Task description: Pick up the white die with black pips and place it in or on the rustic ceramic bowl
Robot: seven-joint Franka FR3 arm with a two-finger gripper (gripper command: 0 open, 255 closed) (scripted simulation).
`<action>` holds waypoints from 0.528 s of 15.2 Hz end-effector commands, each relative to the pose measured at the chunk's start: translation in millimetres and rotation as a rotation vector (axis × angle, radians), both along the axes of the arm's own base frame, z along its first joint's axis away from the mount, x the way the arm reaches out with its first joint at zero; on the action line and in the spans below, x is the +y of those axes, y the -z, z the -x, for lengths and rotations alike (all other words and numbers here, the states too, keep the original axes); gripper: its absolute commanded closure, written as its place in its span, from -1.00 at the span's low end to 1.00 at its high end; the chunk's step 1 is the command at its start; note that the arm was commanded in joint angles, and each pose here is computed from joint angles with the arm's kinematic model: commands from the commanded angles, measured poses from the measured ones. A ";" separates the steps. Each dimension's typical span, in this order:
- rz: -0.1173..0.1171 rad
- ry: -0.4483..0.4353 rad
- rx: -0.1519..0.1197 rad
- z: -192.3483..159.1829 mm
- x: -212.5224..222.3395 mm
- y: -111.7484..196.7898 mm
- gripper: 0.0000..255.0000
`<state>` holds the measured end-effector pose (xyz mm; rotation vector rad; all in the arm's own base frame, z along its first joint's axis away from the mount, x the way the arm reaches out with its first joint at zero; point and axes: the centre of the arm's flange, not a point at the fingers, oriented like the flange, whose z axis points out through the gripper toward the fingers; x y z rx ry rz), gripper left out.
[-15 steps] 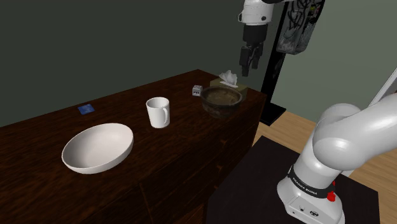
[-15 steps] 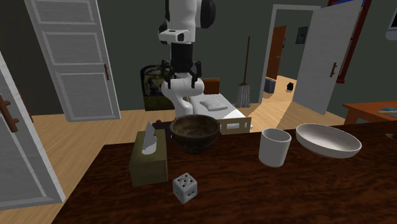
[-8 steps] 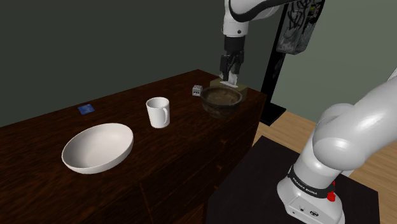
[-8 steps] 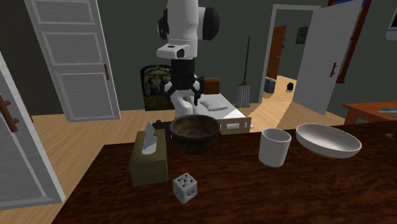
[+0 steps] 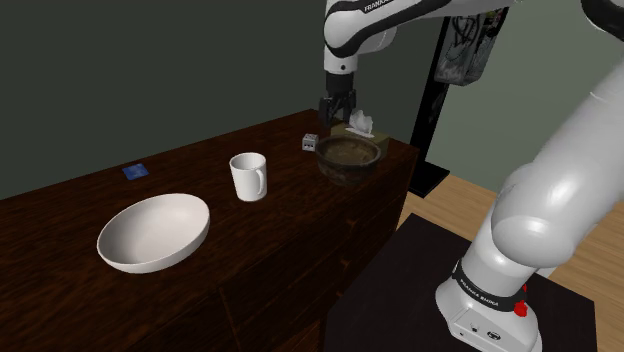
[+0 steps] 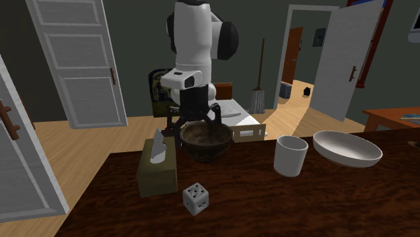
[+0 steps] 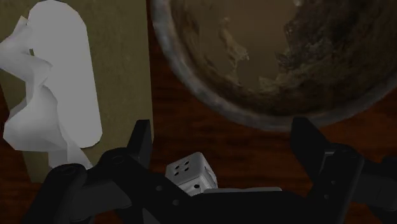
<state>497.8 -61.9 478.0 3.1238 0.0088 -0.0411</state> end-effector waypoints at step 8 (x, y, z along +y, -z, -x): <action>-0.019 0.049 -0.025 -100.9 -18.9 54.4 -1.00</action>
